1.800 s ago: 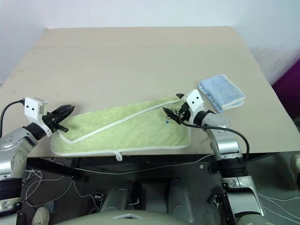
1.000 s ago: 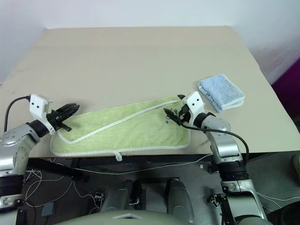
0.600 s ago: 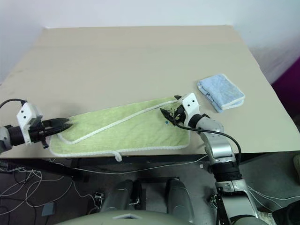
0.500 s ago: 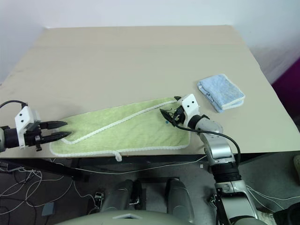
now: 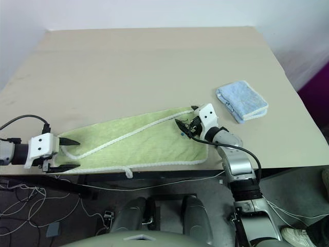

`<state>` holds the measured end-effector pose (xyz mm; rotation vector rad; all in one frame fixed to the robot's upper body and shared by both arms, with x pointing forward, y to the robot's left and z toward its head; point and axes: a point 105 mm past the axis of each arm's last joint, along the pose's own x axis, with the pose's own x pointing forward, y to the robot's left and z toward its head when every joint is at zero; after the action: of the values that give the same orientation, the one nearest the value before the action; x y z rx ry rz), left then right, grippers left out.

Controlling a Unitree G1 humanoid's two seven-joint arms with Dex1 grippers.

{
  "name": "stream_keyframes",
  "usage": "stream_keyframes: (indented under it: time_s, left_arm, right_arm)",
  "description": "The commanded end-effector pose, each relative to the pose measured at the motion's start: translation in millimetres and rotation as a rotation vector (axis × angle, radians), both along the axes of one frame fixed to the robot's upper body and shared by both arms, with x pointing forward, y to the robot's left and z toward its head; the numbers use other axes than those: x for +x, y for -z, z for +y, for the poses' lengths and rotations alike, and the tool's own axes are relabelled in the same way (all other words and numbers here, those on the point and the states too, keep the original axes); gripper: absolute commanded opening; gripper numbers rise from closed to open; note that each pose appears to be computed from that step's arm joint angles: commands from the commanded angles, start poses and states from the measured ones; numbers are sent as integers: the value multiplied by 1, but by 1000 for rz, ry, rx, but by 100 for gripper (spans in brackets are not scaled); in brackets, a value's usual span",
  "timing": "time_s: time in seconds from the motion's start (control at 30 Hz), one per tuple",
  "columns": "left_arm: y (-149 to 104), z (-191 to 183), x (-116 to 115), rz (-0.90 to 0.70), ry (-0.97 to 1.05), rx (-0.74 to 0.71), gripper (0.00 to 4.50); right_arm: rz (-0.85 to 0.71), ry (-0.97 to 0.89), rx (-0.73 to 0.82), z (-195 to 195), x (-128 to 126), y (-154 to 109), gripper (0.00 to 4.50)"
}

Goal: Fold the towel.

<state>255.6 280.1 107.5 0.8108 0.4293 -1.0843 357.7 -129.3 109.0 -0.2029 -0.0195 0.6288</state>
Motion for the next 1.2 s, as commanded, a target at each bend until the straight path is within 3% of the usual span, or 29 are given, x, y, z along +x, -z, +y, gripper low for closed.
stream_keyframes:
  time_s: [0.03, 0.2, 0.3, 0.63, 1.2]
  left_arm:
    - [-1, -2, 4, -31, 12, 17, 391]
    - [0, 3, 8, -42, -21, 18, 391]
    - [-2, 1, 8, -37, -24, -10, 340]
    - [-2, 1, 1, 10, -32, -68, 6]
    - [-23, 14, 12, -18, -246, -278, 2]
  right_arm:
    - [-57, 6, 6, -2, 1, -14, 450]
    - [-63, 10, 7, -1, 2, -15, 450]
    - [-67, 11, 8, -1, 3, -16, 450]
    - [-74, 17, 6, -3, 3, -18, 450]
    - [-159, -25, -116, -6, 8, -38, 450]
